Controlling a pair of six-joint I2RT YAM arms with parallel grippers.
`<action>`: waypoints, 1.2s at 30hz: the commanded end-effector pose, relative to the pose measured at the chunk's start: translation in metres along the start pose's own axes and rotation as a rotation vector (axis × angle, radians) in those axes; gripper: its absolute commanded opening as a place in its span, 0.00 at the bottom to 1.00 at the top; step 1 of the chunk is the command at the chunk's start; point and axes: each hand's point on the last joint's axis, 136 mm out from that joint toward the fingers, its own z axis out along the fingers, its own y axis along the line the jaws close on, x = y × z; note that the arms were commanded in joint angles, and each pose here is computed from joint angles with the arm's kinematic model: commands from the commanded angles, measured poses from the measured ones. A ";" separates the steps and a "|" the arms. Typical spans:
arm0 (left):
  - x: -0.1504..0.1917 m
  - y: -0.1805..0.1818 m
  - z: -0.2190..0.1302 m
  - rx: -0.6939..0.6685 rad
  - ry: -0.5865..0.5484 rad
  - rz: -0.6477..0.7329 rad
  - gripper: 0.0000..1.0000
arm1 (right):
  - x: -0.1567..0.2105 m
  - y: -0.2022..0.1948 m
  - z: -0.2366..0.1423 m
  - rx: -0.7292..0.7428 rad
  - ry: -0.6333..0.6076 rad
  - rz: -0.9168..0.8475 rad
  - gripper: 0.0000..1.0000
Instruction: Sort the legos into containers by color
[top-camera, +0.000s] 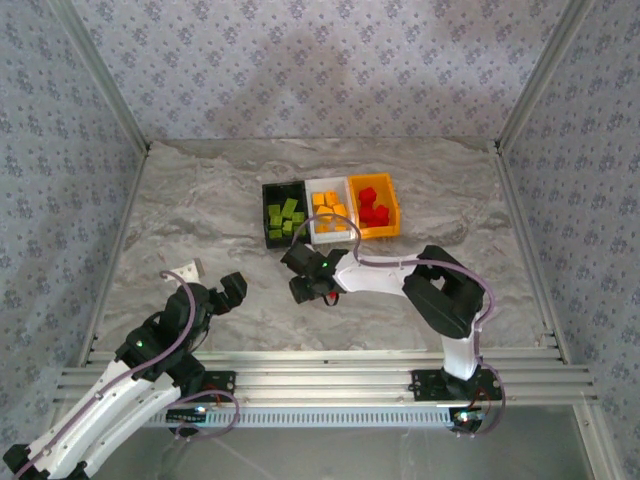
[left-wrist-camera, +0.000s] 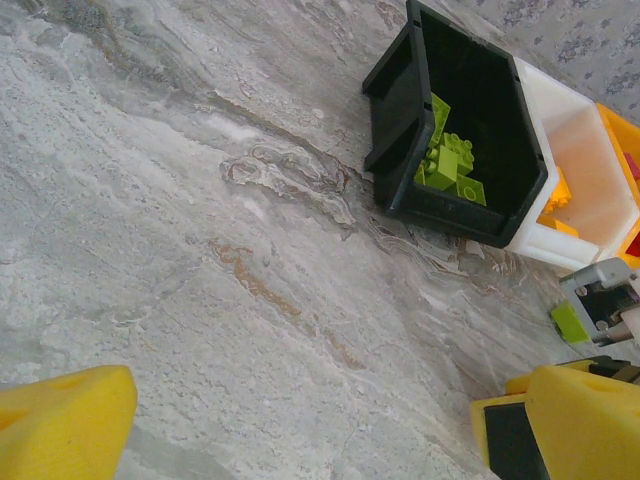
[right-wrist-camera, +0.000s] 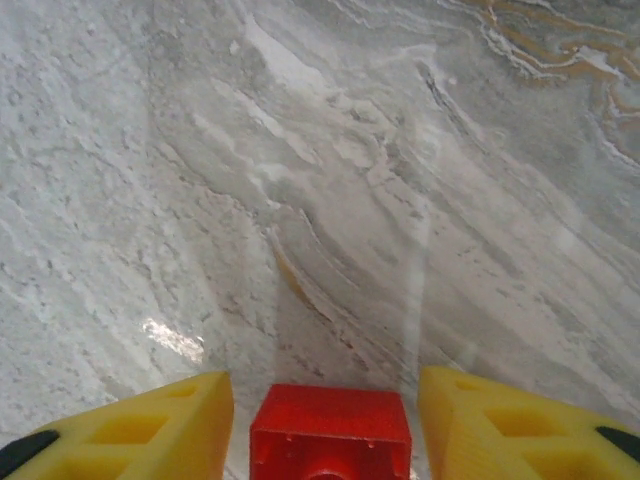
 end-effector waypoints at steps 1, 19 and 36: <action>-0.003 -0.005 0.001 0.024 -0.011 -0.016 1.00 | 0.028 -0.013 0.009 0.055 0.076 0.013 0.43; 0.012 -0.076 0.037 0.178 0.165 0.141 0.99 | -0.093 -0.107 -0.095 0.073 -0.282 0.285 0.25; 0.080 -0.180 0.116 0.271 0.346 0.495 0.95 | -0.153 -0.238 -0.060 0.205 -0.277 0.587 0.44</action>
